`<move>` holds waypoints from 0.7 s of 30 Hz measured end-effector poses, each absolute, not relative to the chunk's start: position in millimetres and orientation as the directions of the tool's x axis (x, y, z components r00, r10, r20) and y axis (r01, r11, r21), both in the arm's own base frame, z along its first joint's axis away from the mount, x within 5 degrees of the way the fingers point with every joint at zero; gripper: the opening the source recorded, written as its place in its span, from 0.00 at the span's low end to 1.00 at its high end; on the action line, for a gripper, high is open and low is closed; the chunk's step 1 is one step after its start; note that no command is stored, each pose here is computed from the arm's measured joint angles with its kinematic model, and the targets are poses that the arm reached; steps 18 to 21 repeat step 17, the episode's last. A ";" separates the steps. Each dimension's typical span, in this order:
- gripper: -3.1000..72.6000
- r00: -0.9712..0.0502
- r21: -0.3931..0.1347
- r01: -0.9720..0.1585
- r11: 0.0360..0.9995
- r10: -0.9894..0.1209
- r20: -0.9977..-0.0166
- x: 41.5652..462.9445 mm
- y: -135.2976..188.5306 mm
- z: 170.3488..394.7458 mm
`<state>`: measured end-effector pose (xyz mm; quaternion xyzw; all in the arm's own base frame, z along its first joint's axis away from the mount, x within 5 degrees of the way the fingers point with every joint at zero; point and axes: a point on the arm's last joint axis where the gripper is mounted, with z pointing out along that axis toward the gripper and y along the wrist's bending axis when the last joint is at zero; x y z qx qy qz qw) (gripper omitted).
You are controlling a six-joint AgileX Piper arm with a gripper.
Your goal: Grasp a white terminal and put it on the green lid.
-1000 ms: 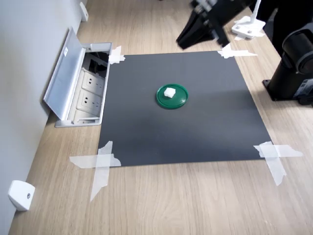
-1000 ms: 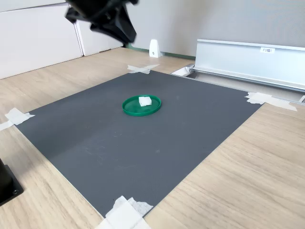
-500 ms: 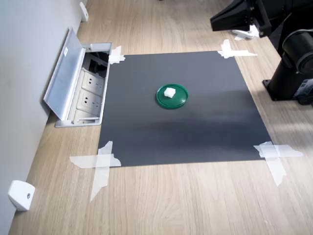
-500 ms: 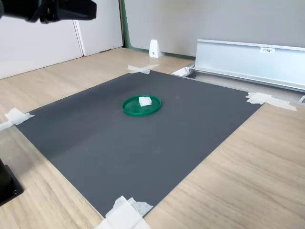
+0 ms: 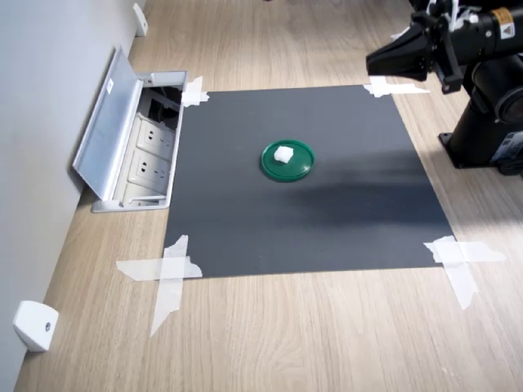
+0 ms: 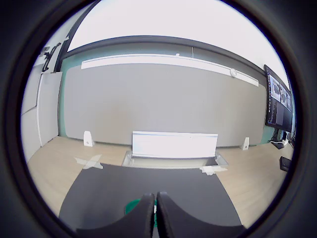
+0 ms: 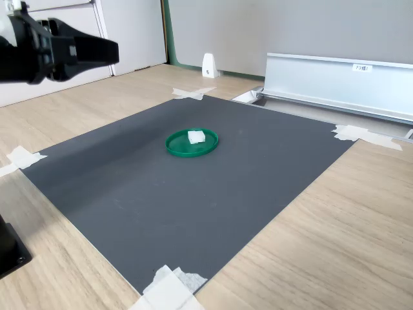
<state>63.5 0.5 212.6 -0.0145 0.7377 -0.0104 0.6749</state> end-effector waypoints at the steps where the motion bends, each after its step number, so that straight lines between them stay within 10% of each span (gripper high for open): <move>1: 0.03 -0.097 -0.035 -0.008 0.999 -0.035 -0.995 63.7 0.5 209.9; 21: 0.03 -0.136 -0.034 -0.009 0.999 -0.035 -0.990 64.1 0.6 197.8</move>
